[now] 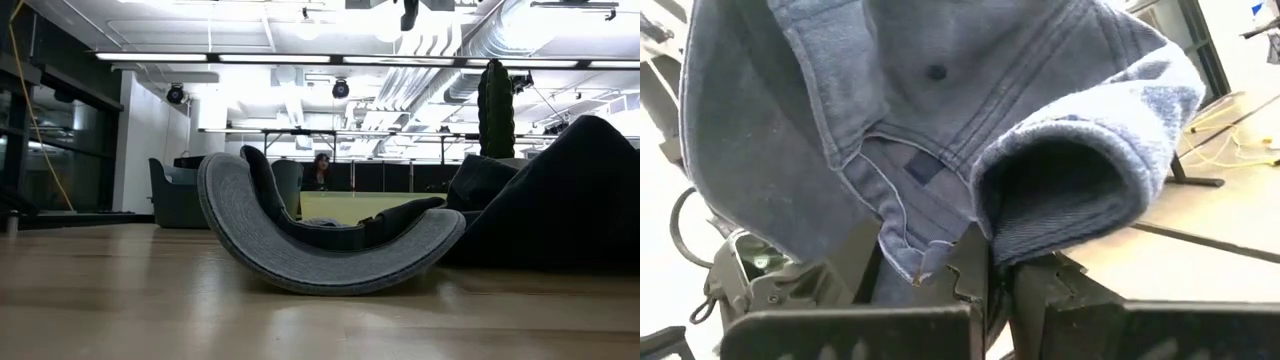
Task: Pick & Place hat
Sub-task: Put the top blue cap into the blue bin
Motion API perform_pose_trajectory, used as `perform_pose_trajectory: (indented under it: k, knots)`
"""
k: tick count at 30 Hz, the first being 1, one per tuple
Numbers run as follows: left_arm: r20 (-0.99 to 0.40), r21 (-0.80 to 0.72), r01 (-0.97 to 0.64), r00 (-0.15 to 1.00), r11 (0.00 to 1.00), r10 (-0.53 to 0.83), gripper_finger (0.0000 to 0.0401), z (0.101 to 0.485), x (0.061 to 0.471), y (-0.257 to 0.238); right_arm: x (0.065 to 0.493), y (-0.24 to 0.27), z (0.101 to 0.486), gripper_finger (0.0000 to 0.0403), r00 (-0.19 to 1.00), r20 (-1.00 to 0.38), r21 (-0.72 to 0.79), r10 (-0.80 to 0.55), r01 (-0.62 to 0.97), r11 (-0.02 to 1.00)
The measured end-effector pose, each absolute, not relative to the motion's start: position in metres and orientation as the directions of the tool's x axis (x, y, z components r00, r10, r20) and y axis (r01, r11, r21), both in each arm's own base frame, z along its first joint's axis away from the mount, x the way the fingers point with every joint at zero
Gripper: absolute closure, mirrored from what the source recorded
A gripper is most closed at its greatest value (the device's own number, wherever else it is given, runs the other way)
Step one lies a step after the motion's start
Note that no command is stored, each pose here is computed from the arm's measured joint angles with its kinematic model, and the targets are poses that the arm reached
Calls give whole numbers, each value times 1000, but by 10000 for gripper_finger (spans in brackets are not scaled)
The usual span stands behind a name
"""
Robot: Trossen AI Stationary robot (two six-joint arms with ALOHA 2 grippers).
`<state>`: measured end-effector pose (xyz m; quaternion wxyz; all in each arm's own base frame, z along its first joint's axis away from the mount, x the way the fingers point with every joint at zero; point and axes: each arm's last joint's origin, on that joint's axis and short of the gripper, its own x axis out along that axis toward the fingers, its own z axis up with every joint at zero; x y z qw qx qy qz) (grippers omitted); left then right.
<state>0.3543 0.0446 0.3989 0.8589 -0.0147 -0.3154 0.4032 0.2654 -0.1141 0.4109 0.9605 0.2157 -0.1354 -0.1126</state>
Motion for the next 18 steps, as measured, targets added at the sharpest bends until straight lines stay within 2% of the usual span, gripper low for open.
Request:
perform_pose_trajectory:
  k: [2,4,13,18]
  knots:
    - [528,-280,-684,476,674,703,400,399,354,45,265,-114,411,393,939,209,432,-274,162,887]
    - [521,-285,-690,471,665,712,401,398,354,45,266,-114,410,375,941,206,421,-268,162,893]
    - [517,-280,-695,472,662,714,401,398,355,46,261,-117,411,239,954,198,385,-224,134,913]
    - [515,-265,-712,466,651,719,401,398,355,46,255,-121,411,191,971,168,408,-172,90,909]
